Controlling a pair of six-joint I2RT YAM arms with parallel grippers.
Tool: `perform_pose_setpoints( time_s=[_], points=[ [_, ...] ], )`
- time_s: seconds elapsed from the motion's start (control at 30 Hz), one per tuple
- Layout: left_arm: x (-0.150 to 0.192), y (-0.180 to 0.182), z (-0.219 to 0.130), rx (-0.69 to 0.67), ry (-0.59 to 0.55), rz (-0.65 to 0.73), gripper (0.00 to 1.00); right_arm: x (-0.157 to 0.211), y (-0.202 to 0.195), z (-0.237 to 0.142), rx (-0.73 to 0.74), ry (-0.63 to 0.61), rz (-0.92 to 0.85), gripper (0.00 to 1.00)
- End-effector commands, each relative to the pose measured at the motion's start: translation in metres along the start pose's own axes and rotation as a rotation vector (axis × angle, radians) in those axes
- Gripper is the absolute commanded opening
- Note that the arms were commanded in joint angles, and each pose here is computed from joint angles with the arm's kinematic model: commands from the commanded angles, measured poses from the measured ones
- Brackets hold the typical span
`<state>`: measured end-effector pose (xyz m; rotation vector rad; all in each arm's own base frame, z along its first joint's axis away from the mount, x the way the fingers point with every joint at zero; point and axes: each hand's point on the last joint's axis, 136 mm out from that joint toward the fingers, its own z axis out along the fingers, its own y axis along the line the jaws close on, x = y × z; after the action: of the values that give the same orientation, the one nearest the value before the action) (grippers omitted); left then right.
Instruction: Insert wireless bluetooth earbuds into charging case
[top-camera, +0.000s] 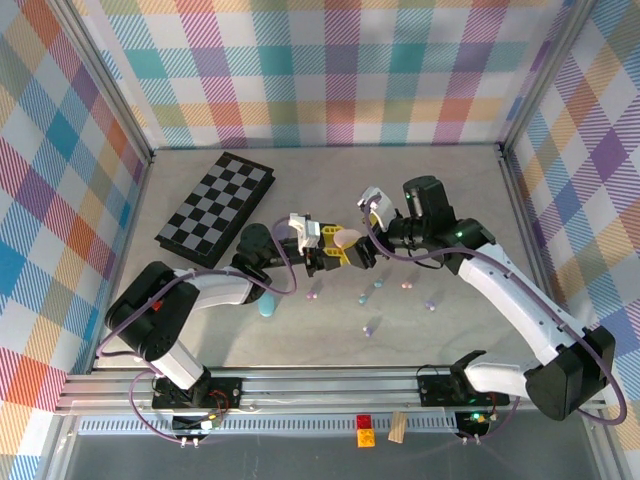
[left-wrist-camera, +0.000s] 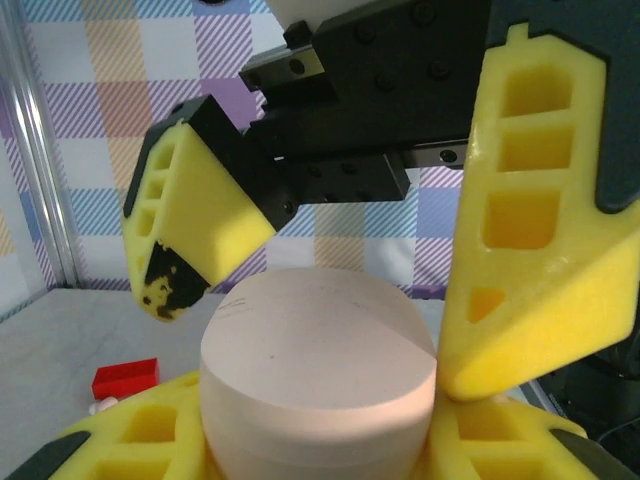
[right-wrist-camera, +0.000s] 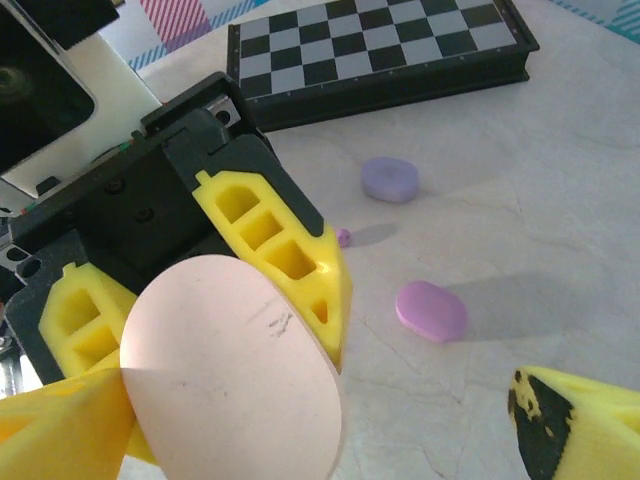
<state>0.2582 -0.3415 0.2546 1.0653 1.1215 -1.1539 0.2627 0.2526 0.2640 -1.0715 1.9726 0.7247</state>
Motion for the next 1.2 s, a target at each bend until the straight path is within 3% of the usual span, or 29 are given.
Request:
perform_pose_setpoints(
  time_s=[0.0, 0.73, 0.97, 1.17],
  points=[
    [-0.016, -0.006, -0.004, 0.016, -0.023, 0.052, 0.29, -0.011, -0.011, -0.002, 0.07, -0.022, -0.072, 0.95],
    [-0.011, -0.006, -0.008, 0.006, -0.009, 0.065, 0.29, -0.054, -0.023, -0.025, 0.157, -0.155, 0.062, 0.9],
    [-0.008, -0.004, -0.009, -0.003, -0.002, 0.056, 0.29, -0.067, 0.01, -0.048, -0.022, -0.22, 0.096, 0.93],
    [-0.01, -0.003, -0.008, -0.001, -0.017, 0.054, 0.29, -0.061, 0.001, -0.07, -0.048, -0.271, 0.201, 0.93]
  ],
)
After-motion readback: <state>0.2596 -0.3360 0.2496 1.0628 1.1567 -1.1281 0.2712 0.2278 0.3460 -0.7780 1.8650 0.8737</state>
